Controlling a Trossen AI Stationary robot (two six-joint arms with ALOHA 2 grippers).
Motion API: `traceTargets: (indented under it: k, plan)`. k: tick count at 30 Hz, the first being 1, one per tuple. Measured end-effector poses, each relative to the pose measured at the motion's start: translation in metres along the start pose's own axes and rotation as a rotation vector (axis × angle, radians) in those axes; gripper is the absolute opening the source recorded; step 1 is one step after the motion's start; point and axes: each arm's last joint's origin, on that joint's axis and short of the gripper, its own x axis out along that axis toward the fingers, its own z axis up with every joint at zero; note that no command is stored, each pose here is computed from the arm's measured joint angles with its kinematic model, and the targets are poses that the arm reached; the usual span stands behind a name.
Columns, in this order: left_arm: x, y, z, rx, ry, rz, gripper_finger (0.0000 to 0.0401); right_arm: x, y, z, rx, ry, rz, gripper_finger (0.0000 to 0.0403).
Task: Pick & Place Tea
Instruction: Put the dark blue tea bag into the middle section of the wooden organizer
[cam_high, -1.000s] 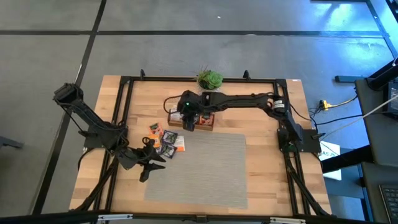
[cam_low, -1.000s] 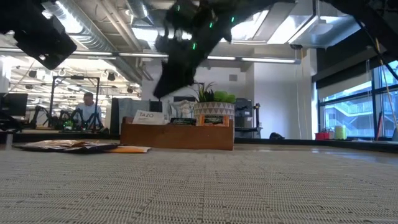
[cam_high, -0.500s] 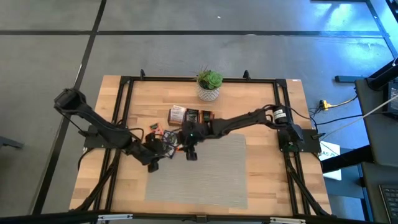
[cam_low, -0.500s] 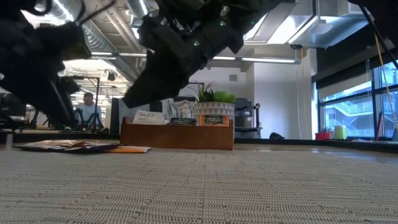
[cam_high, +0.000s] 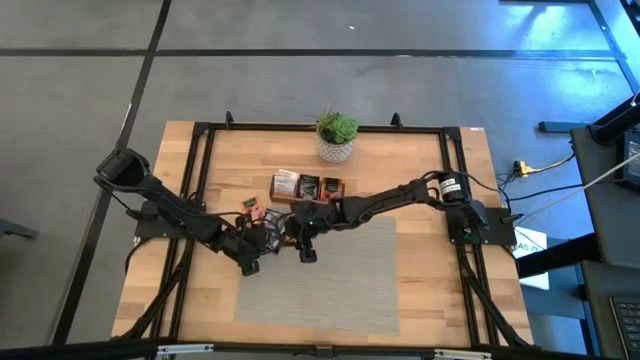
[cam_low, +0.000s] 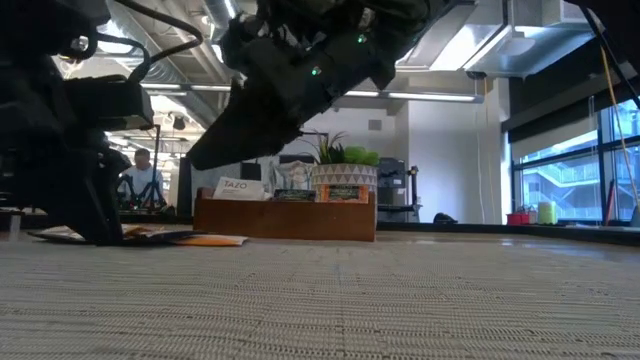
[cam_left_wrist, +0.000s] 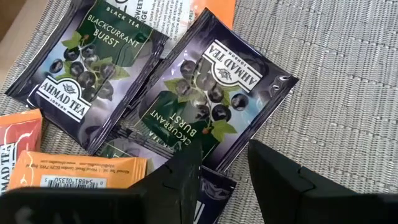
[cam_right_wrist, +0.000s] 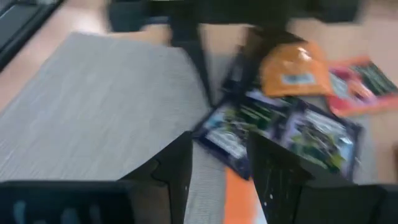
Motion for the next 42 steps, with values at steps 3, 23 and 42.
traceTargets:
  k: [3, 23, 42]
  plan:
    - [0.000, 0.000, 0.000, 0.000, 0.000, 0.001, 0.0127, 0.003, -0.002, -0.005, 0.014, 0.025, -0.025, 0.0154]
    - [0.001, -0.001, 0.000, -0.007, -0.007, -0.009, 0.0127, 0.040, 0.023, -0.033, -0.766, 0.107, -0.140, 0.0154]
    - [0.001, -0.001, 0.000, -0.009, -0.012, -0.013, 0.0127, 0.049, 0.025, -0.039, -0.941, 0.137, -0.205, 0.0154]
